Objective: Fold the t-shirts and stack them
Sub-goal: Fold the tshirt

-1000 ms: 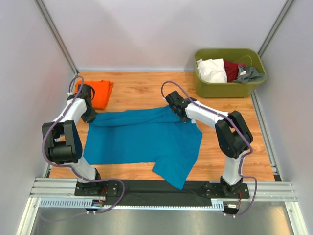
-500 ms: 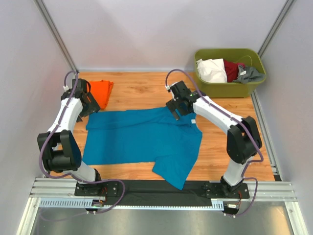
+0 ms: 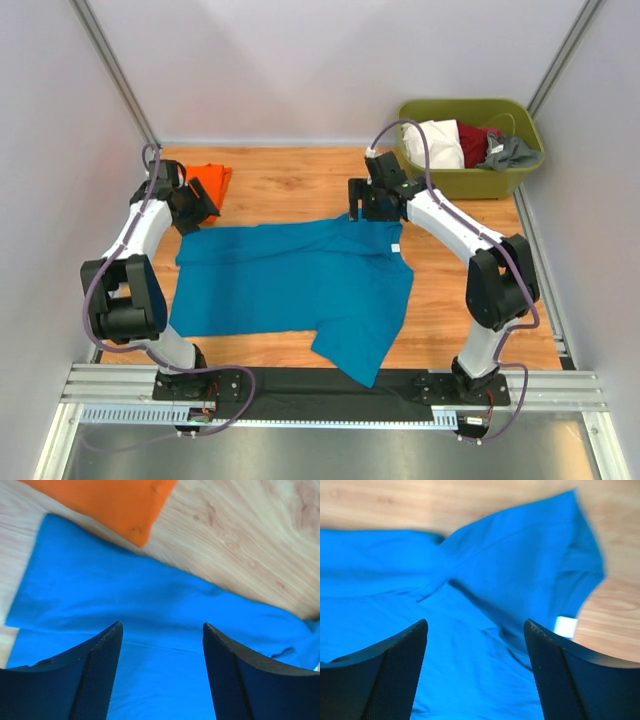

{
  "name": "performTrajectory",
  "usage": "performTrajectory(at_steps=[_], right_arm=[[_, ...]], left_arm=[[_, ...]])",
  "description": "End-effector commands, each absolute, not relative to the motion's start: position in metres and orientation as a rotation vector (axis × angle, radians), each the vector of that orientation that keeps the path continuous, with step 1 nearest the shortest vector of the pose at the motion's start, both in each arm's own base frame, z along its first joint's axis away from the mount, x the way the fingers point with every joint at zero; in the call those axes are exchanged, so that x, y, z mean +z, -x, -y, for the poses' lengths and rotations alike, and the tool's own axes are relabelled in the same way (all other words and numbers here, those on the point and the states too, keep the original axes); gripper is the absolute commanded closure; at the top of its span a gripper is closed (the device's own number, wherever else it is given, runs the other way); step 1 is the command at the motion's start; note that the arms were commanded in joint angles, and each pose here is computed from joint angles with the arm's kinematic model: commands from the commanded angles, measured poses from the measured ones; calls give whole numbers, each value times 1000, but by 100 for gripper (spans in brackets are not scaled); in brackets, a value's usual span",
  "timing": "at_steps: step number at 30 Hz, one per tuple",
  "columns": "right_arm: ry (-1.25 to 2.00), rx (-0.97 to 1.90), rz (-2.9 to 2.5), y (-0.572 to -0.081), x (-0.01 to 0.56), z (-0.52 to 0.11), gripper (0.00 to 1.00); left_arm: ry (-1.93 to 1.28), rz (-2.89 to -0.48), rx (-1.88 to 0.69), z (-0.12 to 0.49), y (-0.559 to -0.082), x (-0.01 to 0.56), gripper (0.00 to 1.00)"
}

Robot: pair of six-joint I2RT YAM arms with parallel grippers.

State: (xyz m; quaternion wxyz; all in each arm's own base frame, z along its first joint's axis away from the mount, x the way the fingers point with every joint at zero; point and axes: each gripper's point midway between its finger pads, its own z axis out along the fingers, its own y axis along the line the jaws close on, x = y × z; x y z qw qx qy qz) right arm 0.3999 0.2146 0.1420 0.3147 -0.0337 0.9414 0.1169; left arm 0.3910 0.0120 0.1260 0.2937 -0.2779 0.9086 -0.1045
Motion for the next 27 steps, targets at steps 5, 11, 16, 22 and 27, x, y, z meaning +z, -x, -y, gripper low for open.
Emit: performTrajectory(at_steps=[5,11,16,22,27], right_arm=[[100,439,-2531,-405,109,-243,41],[-1,316,-2590,-419,80,-224,57],[-56,285,-2587,-430,75,-217,57],[-176,256,-2626,-438,50,-195,59],[-198,226,-2667,-432,33,-182,60]], left_arm=[[507,-2391,-574,60,-420,133,32],[487,-2406,-606,89,-435,122,41],[598,-2449,-553,85,-440,91,50],[804,-2498,-374,63,-433,57,53],[904,-2503,-268,49,-425,39,55]])
